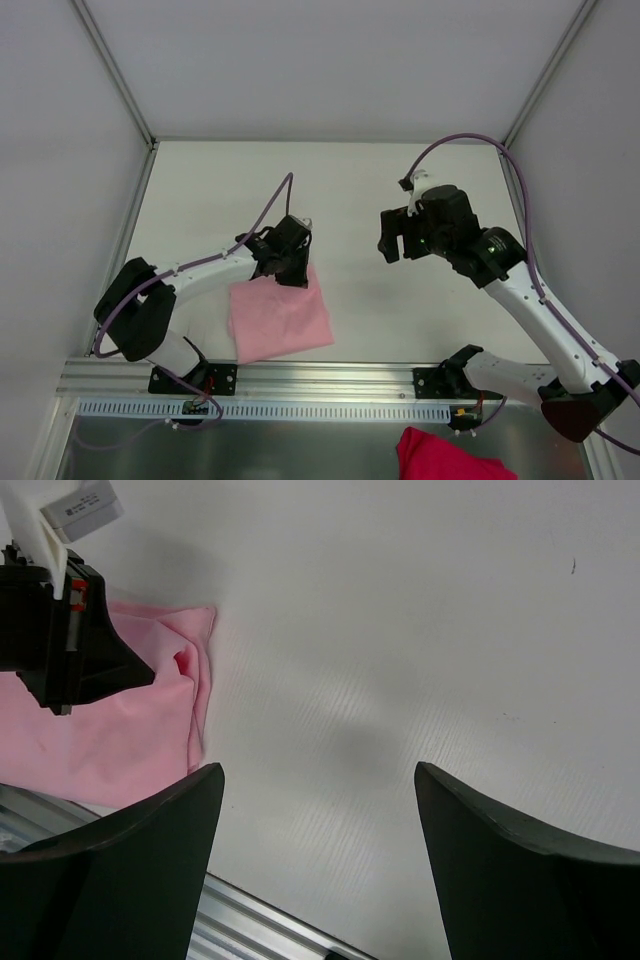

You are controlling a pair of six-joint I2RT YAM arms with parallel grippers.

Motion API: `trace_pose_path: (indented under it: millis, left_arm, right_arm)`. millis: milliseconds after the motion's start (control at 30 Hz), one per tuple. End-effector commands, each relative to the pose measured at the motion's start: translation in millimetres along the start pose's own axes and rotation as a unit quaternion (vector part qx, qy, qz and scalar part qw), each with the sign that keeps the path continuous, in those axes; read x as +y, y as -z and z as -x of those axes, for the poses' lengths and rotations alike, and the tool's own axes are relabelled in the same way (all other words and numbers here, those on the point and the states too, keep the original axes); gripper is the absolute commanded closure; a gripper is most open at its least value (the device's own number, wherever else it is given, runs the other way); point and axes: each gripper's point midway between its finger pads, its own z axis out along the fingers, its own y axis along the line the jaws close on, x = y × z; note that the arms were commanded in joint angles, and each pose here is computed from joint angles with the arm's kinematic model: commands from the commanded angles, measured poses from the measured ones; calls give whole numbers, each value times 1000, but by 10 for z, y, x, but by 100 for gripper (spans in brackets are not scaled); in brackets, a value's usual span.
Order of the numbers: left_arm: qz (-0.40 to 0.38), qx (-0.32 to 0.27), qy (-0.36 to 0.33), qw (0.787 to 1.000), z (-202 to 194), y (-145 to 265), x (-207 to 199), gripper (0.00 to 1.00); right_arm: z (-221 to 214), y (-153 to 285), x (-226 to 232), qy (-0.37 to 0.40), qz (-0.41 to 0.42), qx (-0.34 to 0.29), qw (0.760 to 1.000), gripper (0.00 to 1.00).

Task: Fold and stack the t-shirts
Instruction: Fold the long partially folded tshirt into a neat square

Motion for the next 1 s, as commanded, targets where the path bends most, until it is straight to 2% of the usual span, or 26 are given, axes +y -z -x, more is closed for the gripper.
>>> trace_pose_path:
  millis: [0, 300, 633, 867, 967]
  left_arm:
    - [-6, 12, -5, 1000, -33, -139, -26, 100]
    - [14, 34, -20, 999, 6, -414, -7, 100]
    - [-3, -4, -69, 998, 621, -525, -372, 100]
    - [-21, -5, -95, 995, 892, -680, -602, 100]
    - [-7, -46, -90, 995, 1060, -491, -598, 100]
  right_arm:
    - [17, 81, 9, -3, 3, -15, 1000, 18]
    - [25, 142, -25, 5, -3, -18, 1000, 18]
    - [-63, 180, -31, 8, 0, -12, 1000, 18]
    - [-108, 198, -46, 9, -2, -7, 1000, 18]
    - [-113, 198, -40, 6, 0, -6, 1000, 18]
